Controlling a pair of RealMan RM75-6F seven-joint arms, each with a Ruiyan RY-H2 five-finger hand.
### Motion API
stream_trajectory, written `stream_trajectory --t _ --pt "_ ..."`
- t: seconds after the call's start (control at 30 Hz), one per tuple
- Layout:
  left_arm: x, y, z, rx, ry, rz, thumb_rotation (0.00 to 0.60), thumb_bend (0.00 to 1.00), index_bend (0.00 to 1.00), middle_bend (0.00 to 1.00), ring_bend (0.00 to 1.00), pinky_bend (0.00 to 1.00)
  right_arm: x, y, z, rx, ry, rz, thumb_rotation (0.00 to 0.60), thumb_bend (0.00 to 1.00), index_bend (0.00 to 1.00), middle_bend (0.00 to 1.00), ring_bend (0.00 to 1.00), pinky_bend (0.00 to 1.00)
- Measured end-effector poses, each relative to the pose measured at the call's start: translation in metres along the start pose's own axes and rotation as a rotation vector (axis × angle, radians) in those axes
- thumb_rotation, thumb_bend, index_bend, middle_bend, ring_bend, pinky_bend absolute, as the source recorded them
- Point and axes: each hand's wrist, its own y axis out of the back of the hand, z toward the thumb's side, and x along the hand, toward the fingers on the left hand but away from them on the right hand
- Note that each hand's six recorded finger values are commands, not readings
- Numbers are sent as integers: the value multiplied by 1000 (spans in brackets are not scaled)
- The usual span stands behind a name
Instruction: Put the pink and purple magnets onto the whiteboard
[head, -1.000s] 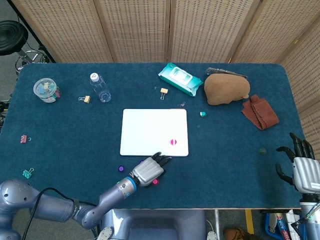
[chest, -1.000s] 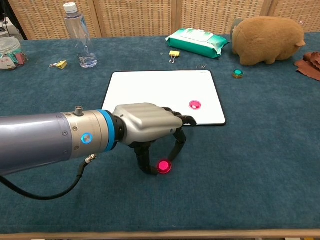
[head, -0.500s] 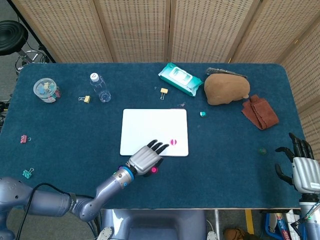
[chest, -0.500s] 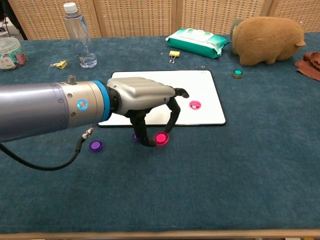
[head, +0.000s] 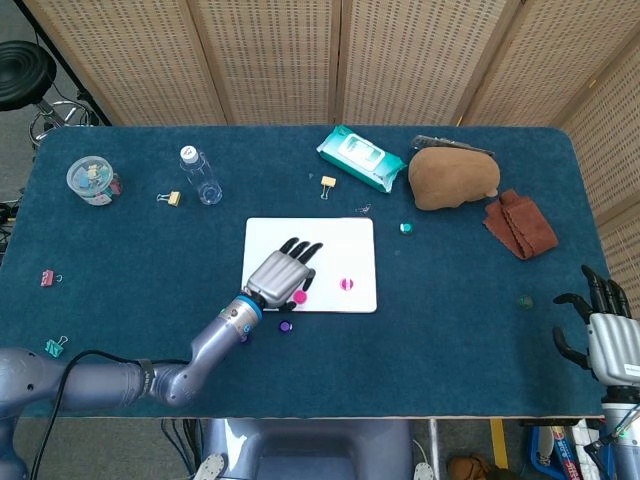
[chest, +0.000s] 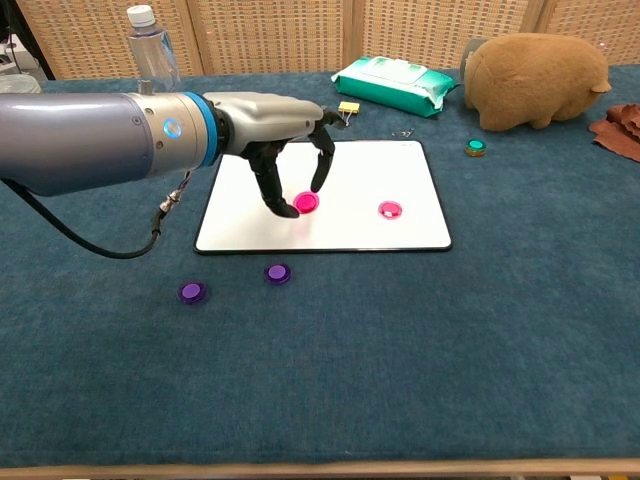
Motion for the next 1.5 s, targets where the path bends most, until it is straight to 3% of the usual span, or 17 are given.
stream_trajectory --t 0.3,0.63,0.7,0.83,0.9,1.2,1.5 --pt "21 2 -23 -33 71 12 600 302 616 0 0 0 -3 -1 -4 -2 -13 9 600 417 353 0 0 0" --pt "32 -15 -26 -44 94 -13 600 301 575 0 0 0 -3 -1 -5 -9 -15 11 600 417 354 0 0 0" --pt "32 -16 -27 -44 96 -19 600 301 515 0 0 0 -3 0 -5 -9 -16 11 600 417 353 0 0 0" --pt "31 -16 -27 -47 99 -17 600 302 297 0 0 0 -3 0 -6 -13 -17 12 600 417 354 0 0 0" --pt "30 -14 -28 -45 99 -16 600 302 270 0 0 0 -3 0 -6 -14 -17 14 600 417 354 0 0 0" --pt "18 -8 -21 -36 66 -8 600 302 251 0 0 0 -3 0 -5 -18 -15 16 600 417 354 0 0 0" --pt "-31 -13 -15 48 -52 16 600 302 313 0 0 0 -2 0 -3 -20 -9 18 600 417 354 0 0 0"
